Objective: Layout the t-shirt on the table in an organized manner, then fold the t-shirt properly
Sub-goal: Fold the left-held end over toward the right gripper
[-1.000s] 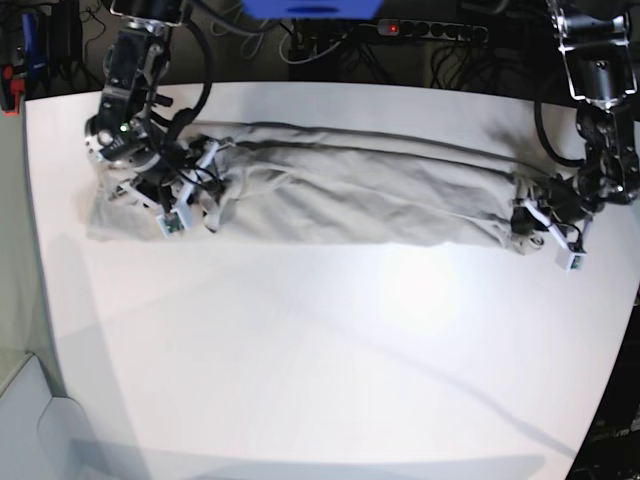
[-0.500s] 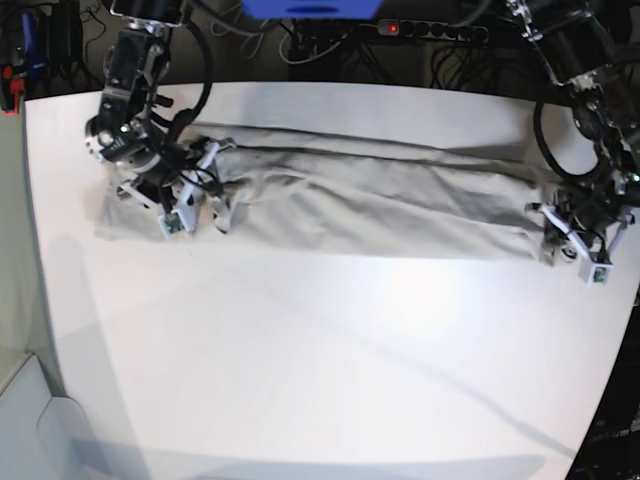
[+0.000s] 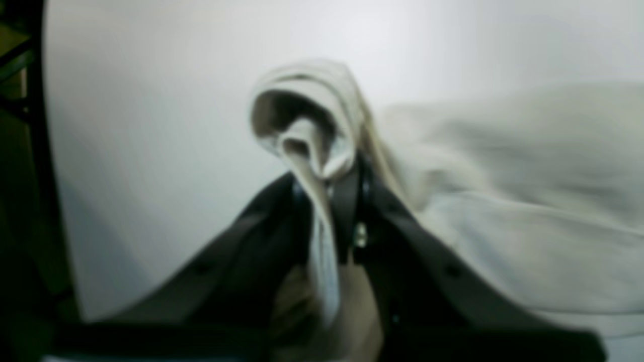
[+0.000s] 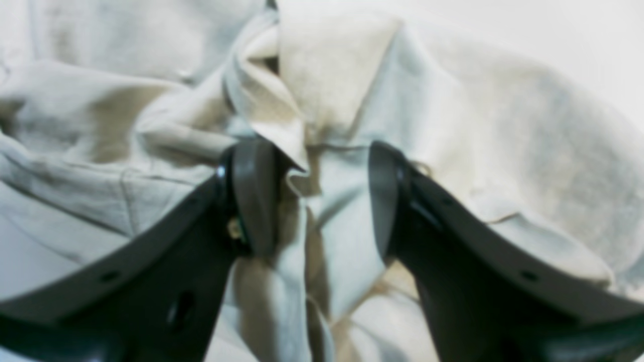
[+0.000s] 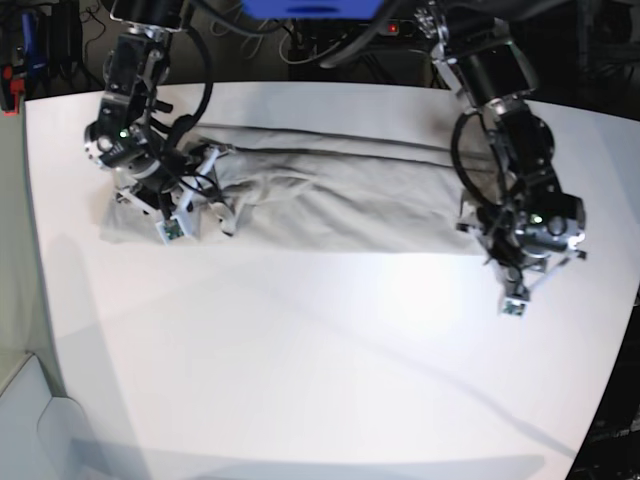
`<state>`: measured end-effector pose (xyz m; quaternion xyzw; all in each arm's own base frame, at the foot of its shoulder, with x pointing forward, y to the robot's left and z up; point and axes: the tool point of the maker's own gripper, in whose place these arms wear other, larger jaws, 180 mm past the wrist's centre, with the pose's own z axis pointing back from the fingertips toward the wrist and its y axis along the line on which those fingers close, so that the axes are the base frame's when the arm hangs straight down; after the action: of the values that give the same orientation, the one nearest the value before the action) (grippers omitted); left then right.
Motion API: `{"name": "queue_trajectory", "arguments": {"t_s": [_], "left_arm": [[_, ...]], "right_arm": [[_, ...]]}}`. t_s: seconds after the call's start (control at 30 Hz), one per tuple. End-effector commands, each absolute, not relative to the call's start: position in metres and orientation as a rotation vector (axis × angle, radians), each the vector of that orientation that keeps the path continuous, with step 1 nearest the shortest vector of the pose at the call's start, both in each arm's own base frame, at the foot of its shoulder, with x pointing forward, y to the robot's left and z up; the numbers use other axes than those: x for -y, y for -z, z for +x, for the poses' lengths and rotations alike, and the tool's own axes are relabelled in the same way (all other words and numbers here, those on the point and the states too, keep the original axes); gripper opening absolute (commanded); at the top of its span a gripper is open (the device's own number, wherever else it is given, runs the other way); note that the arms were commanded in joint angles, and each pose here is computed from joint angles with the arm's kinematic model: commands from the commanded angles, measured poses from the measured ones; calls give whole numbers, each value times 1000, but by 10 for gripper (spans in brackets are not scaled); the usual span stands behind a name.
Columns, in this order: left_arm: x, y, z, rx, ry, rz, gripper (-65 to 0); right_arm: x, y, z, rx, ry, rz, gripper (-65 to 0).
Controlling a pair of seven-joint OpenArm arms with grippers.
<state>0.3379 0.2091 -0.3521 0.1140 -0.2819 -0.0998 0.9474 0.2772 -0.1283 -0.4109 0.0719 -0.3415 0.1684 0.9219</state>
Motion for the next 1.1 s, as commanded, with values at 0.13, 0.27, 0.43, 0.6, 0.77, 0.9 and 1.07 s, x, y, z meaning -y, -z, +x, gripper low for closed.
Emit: {"name": "queue_trajectory", "arguments": {"t_s": [0.13, 0.27, 0.43, 0.6, 0.77, 0.9, 1.07], "left_arm": [[-158, 340, 354, 602, 341, 244, -650], [-112, 347, 346, 573, 431, 140, -650], [-66, 341, 352, 640, 225, -116, -650], [-17, 330, 349, 645, 151, -280, -650], [12, 334, 340, 659, 126, -314, -650], [24, 335, 337, 674, 143, -326, -650], [29, 347, 332, 634, 156, -327, -650]], "right_arm": [[127, 397, 292, 759, -347, 147, -356], [123, 395, 293, 760, -378, 146, -356], [115, 396, 293, 755, -409, 158, -356], [115, 396, 294, 757, -409, 158, -356], [115, 395, 295, 760, -409, 157, -356], [115, 395, 295, 760, -409, 157, -356], [115, 395, 295, 760, -409, 157, -356]]}}
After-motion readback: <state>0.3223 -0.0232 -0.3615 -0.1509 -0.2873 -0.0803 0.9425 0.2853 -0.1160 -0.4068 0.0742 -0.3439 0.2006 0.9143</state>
